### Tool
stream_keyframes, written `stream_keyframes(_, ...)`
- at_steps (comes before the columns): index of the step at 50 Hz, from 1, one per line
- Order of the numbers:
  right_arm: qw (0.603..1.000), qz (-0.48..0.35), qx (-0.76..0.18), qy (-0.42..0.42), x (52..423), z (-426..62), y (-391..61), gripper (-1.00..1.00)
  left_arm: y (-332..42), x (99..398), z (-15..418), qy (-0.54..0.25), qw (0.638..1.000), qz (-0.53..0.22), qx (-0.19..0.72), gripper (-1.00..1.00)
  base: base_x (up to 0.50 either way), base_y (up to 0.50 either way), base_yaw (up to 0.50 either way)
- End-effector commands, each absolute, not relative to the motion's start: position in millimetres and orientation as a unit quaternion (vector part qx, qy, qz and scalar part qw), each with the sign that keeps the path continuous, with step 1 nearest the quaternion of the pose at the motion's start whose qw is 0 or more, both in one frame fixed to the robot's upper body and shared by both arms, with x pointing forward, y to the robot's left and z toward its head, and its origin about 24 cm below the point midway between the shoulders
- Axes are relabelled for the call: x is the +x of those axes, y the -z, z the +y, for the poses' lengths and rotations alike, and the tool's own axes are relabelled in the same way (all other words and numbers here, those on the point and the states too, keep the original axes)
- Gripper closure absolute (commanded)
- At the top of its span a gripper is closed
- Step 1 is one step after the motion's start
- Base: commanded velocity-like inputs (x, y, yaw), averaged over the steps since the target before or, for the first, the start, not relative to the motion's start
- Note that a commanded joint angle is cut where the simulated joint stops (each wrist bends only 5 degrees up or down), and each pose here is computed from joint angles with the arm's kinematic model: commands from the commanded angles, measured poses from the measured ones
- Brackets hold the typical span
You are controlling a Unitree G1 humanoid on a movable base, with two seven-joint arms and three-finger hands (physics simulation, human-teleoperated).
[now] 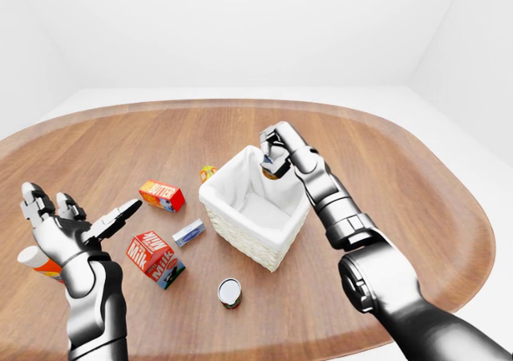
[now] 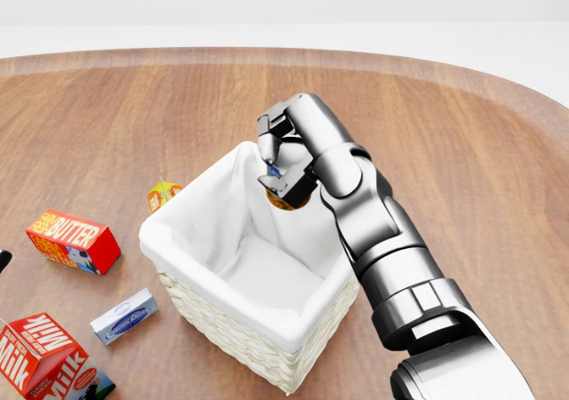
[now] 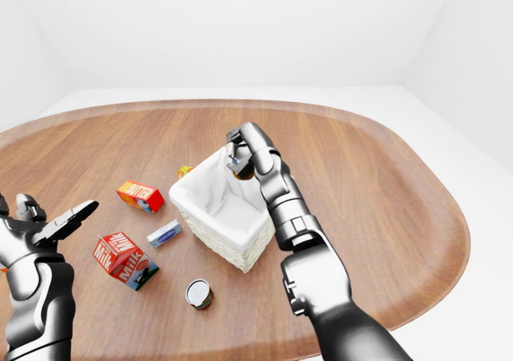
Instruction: Pick up the alphabet soup, and put it in the basket.
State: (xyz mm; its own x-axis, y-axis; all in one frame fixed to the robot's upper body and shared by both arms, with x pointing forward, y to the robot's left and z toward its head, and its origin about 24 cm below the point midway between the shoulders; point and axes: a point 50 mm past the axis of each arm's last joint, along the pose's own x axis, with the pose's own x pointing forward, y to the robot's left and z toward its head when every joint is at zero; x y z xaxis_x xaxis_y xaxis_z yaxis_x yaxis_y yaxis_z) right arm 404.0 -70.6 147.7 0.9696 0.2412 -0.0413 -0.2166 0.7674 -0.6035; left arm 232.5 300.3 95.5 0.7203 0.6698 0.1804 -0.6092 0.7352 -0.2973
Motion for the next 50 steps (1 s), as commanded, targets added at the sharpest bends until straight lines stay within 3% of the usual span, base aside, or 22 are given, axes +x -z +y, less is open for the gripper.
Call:
stream_keyframes(1, 0.943, 0.005, -0.312, -0.116, 404, -63, -136, 1.00, -96, 233, 300, -0.346, 0.921, -0.140, -0.109, -1.00, 0.00, 0.00, 0.00)
stream_keyframes(40, 0.940, 0.076, -0.310, -0.125, 397, -42, -102, 1.00, -96, 231, 299, -0.340, 0.923, -0.142, -0.111, -1.00, 0.00, 0.00, 0.00)
stream_keyframes(41, 0.940, 0.073, -0.310, -0.124, 398, -42, -104, -0.27, -96, 231, 299, -0.340, 0.923, -0.143, -0.111, -1.00, 0.00, 0.00, 0.00)
stream_keyframes(42, 0.940, 0.073, -0.311, -0.123, 398, -43, -105, -0.76, -96, 231, 299, -0.340, 0.923, -0.143, -0.111, -1.00, 0.00, 0.00, 0.00)
stream_keyframes(43, 0.940, 0.074, -0.310, -0.122, 398, -43, -105, -1.00, -96, 231, 299, -0.340, 0.923, -0.143, -0.112, -1.00, 0.00, 0.00, 0.00)
stream_keyframes(50, 0.940, 0.074, -0.309, -0.121, 398, -43, -105, -1.00, -94, 233, 299, -0.340, 0.923, -0.138, -0.112, -1.00, 0.00, 0.00, 0.00)
